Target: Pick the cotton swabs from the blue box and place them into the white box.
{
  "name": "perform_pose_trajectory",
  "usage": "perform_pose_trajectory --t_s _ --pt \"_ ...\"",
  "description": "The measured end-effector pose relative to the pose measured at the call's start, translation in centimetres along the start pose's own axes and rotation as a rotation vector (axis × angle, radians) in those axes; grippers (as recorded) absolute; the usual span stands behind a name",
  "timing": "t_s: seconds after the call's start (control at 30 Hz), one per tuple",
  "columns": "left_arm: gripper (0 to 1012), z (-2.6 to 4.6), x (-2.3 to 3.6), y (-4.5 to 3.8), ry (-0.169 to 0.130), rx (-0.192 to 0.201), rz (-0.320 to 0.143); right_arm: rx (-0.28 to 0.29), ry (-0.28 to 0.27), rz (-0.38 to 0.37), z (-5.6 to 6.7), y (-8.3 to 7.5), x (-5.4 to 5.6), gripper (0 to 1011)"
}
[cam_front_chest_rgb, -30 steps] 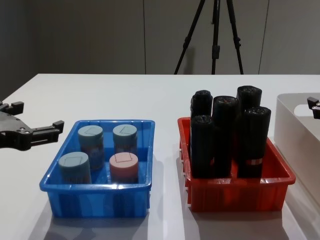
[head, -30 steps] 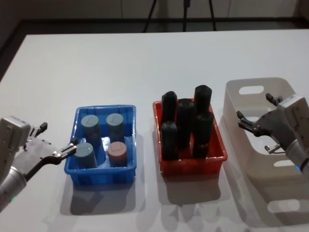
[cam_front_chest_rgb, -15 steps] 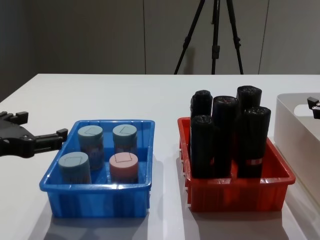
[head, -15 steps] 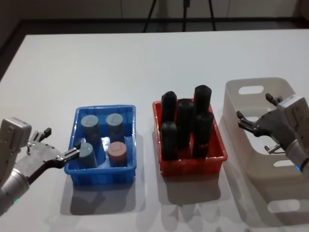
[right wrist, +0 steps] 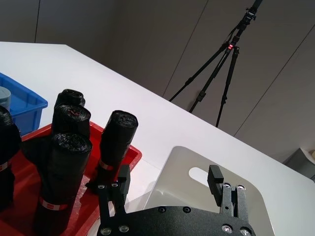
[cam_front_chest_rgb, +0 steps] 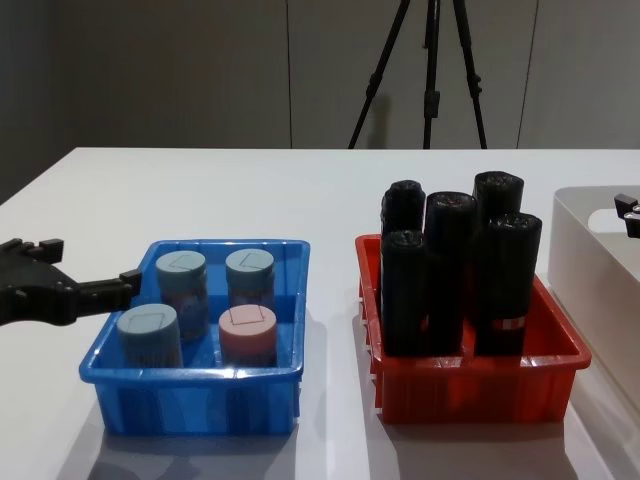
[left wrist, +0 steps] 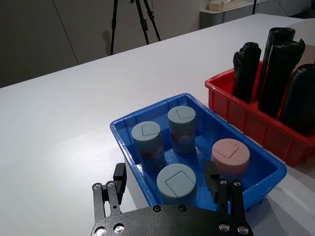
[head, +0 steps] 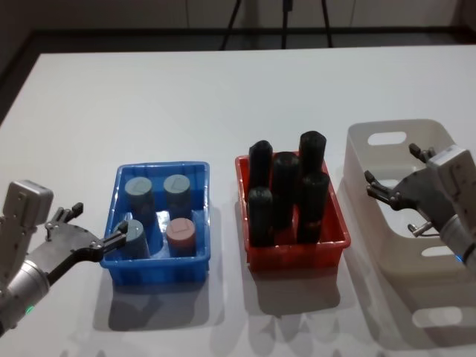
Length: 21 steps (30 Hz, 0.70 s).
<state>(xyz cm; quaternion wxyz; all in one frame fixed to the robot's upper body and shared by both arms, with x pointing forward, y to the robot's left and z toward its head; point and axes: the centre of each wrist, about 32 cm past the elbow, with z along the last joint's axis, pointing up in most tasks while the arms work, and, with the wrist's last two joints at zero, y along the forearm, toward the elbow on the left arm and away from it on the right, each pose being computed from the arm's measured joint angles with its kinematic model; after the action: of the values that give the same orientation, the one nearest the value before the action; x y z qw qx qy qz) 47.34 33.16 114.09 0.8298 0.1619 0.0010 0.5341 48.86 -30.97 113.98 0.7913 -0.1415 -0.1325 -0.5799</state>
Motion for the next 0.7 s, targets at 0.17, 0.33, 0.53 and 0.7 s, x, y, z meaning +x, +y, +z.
perform_pose_trajectory --t_s 0.17,0.33,0.53,0.7 --pt "1001 -0.04 -0.22 -0.30 -0.001 0.017 -0.009 0.000 0.000 0.000 0.0 0.0 0.0 1001" --pt "1001 -0.08 -0.47 -0.67 0.000 0.028 -0.021 0.000 0.000 0.000 0.0 0.0 0.0 1001" --pt "1001 -0.12 -0.58 -1.11 0.011 0.040 -0.029 0.000 0.000 0.000 0.0 0.0 0.0 1001" --pt "1001 -0.26 -0.46 -1.45 0.027 0.054 -0.025 0.000 0.000 0.000 0.0 0.0 0.0 1001"
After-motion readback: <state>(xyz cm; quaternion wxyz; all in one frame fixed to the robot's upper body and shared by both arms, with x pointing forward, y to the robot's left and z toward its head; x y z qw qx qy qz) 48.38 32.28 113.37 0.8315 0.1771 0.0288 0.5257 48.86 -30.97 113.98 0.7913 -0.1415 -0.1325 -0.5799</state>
